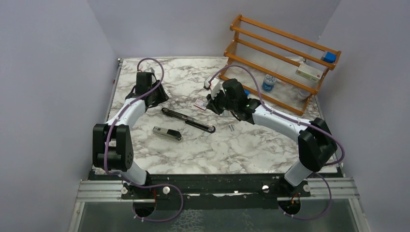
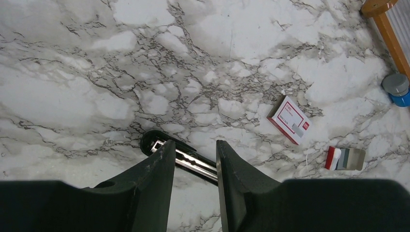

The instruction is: Load the staples into the stapler

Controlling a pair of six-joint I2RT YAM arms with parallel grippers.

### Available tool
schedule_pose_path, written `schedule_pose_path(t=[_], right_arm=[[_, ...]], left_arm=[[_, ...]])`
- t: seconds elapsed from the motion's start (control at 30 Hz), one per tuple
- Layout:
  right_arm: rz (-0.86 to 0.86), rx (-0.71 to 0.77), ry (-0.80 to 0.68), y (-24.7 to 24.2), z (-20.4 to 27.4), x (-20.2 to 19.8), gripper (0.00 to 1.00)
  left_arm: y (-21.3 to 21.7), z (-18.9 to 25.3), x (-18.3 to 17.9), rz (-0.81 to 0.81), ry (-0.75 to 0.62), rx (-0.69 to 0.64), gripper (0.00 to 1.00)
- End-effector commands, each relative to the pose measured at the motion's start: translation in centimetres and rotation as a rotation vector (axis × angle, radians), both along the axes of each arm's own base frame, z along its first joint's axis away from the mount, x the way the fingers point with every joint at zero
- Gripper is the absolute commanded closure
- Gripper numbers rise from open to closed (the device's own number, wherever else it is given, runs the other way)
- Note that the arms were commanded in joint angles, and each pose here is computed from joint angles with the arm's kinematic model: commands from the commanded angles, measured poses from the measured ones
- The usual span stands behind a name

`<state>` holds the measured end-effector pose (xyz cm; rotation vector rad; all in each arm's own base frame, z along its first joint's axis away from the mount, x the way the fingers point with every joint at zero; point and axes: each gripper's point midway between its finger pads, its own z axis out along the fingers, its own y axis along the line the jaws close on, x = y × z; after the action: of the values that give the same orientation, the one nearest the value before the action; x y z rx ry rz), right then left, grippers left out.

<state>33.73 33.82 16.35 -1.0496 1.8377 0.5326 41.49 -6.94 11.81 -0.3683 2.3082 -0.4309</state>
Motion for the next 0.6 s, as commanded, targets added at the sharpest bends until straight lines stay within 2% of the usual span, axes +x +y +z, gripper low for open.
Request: schedule_pose_path(t=[0.0,0.07,0.3,0.57], right_arm=[[-0.069,0.050,0.050,0.7,0.3,1.2,0.99],[-0.068,-0.003,0.090,0.7,-1.1,1.3,0.99],[0.013,-0.040,0.121,2.5,-2.9,1.0,0.99],[0.119,-0.116,0.128,4.9,-4.7,-1.0,0.99]], left_arm=[[0.7,-1.0,-0.3,0.014,0.040,0.027,0.61],[1.3,-1.3,-0.6,0.035,0.054,0.054,0.61],[4.8,-2.5,-2.3,0.165,0.147,0.201,0.58],[4.5,-4.2,-1.8,0.203,0.183,0.167,0.43]])
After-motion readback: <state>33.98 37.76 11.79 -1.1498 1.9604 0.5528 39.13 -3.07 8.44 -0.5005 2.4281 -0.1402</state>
